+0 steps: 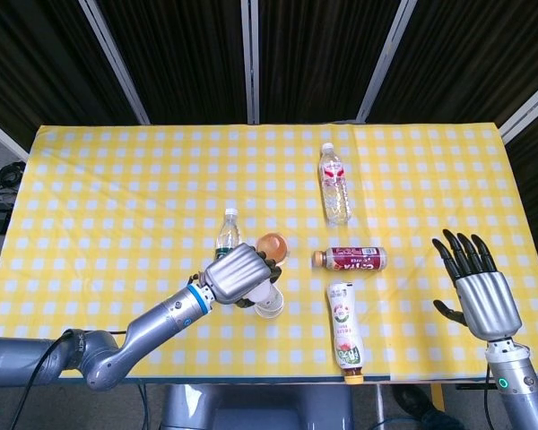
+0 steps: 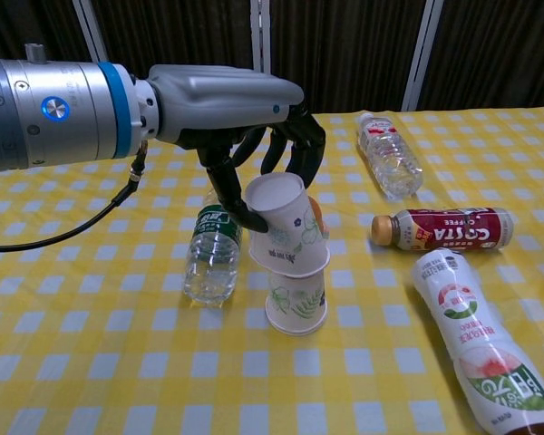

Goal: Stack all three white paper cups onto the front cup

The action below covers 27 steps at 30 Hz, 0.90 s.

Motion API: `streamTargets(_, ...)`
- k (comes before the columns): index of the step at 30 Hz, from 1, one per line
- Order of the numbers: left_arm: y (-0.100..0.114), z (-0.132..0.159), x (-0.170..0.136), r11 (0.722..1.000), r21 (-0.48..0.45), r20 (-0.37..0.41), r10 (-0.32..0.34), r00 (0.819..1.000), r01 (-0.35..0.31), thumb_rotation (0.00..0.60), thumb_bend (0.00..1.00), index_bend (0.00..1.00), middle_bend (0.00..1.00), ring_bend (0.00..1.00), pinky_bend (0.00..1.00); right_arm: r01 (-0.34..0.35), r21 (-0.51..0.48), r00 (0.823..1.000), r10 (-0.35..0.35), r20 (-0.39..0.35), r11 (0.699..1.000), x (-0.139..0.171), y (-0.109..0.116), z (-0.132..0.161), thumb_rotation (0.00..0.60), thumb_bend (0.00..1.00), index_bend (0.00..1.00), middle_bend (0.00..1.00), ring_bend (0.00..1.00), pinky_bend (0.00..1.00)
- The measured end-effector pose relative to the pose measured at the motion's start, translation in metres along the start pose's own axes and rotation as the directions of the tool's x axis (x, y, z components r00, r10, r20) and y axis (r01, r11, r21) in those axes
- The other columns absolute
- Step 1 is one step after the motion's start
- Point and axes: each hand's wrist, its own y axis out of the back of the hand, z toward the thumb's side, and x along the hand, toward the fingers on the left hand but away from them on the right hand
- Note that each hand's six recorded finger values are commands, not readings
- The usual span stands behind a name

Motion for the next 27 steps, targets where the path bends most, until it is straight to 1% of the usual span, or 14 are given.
streamTargets(2,-0.001,0.0,0.0,1.0,0.009,0.001,-0.004,1.0,0.004,0.6,0.18,0.48,0.44,0.46,0.56,0.001,-0.001,1.0,-0.001,0.0,1.0,0.0,0.0,0.0,0.6,0.0,0.0,0.0,0.0,0.0)
streamTargets(4,-0.003,0.0,0.001,1.0,0.014,0.0,-0.01,1.0,0.01,0.6,0.14,0.48,0.43,0.46,0.55,0.003,-0.002,1.0,-0.003,0.0,1.0,0.0,0.001,0.0,0.6,0.0,0.0,0.0,0.0,0.0)
streamTargets(6,-0.005,0.001,0.003,1.0,0.018,0.002,-0.012,1.0,0.012,0.6,0.13,0.45,0.39,0.43,0.52,0.004,-0.003,1.0,-0.004,0.001,1.0,0.0,0.002,-0.001,0.6,0.0,0.0,0.0,0.0,0.0)
streamTargets(8,-0.007,0.003,0.004,1.0,0.019,0.003,-0.015,1.0,0.015,0.6,0.11,0.38,0.29,0.35,0.47,0.005,-0.003,1.0,-0.005,0.002,1.0,0.0,0.002,-0.001,0.6,0.0,0.0,0.0,0.0,0.0)
streamTargets(10,-0.009,0.004,0.004,1.0,0.016,0.005,-0.022,1.0,0.022,0.6,0.09,0.26,0.16,0.23,0.4,0.004,-0.004,1.0,-0.004,0.003,1.0,0.001,0.002,-0.001,0.6,0.0,0.0,0.0,0.0,0.0)
streamTargets(11,-0.01,0.005,0.004,1.0,0.012,0.006,-0.027,1.0,0.027,0.6,0.08,0.22,0.12,0.2,0.38,0.005,-0.005,1.0,-0.005,0.003,1.0,0.001,0.002,-0.001,0.6,0.0,0.0,0.0,0.0,0.0)
streamTargets(13,-0.012,0.006,0.004,0.999,0.0,0.008,-0.036,0.999,0.036,0.6,0.04,0.11,0.03,0.1,0.3,0.006,-0.006,1.0,-0.006,0.003,1.0,0.001,0.003,-0.001,0.6,0.0,0.0,0.0,0.0,0.0)
streamTargets(14,-0.013,0.006,0.004,0.999,0.001,0.008,-0.037,0.999,0.037,0.6,0.03,0.07,0.02,0.08,0.27,0.006,-0.006,1.0,-0.005,0.003,1.0,0.001,0.003,-0.001,0.6,0.0,0.0,0.0,0.0,0.0)
streamTargets(16,-0.014,0.006,0.004,0.999,0.001,0.007,-0.039,0.999,0.039,0.6,0.0,0.01,0.0,0.01,0.18,0.005,-0.007,1.0,-0.005,0.003,1.0,0.001,0.003,-0.001,0.6,0.0,0.0,0.0,0.0,0.0)
streamTargets(17,-0.015,0.005,0.003,0.999,-0.001,0.005,-0.041,0.999,0.041,0.6,0.0,0.0,0.0,0.01,0.17,0.005,-0.008,1.0,-0.005,0.003,1.0,0.001,0.003,-0.002,0.6,0.0,0.0,0.0,0.0,0.0)
streamTargets(19,-0.016,0.005,0.003,0.999,-0.006,0.001,-0.042,0.999,0.042,0.6,0.0,0.0,0.0,0.0,0.08,0.004,-0.008,1.0,-0.004,0.003,1.0,0.001,0.003,-0.002,0.6,0.0,0.0,0.0,0.0,0.0)
streamTargets(21,-0.015,0.003,0.002,0.999,-0.007,-0.007,-0.037,0.999,0.037,0.6,0.0,0.0,0.0,0.0,0.03,0.003,-0.008,1.0,-0.003,0.001,1.0,0.001,0.003,-0.001,0.6,0.0,0.0,0.0,0.0,0.0)
streamTargets(24,-0.013,-0.005,0.0,1.0,-0.006,-0.035,-0.021,0.999,0.021,0.6,0.0,0.0,0.0,0.0,0.0,0.003,-0.007,1.0,-0.003,-0.002,1.0,0.001,0.003,-0.001,0.6,0.0,0.0,0.0,0.0,0.0)
streamTargets(27,-0.01,-0.019,-0.006,1.0,-0.004,-0.085,0.0,0.996,0.0,0.6,0.0,0.0,0.0,0.0,0.0,0.004,-0.007,1.0,-0.004,-0.001,1.0,0.001,0.003,-0.001,0.6,0.0,0.0,0.0,0.0,0.0)
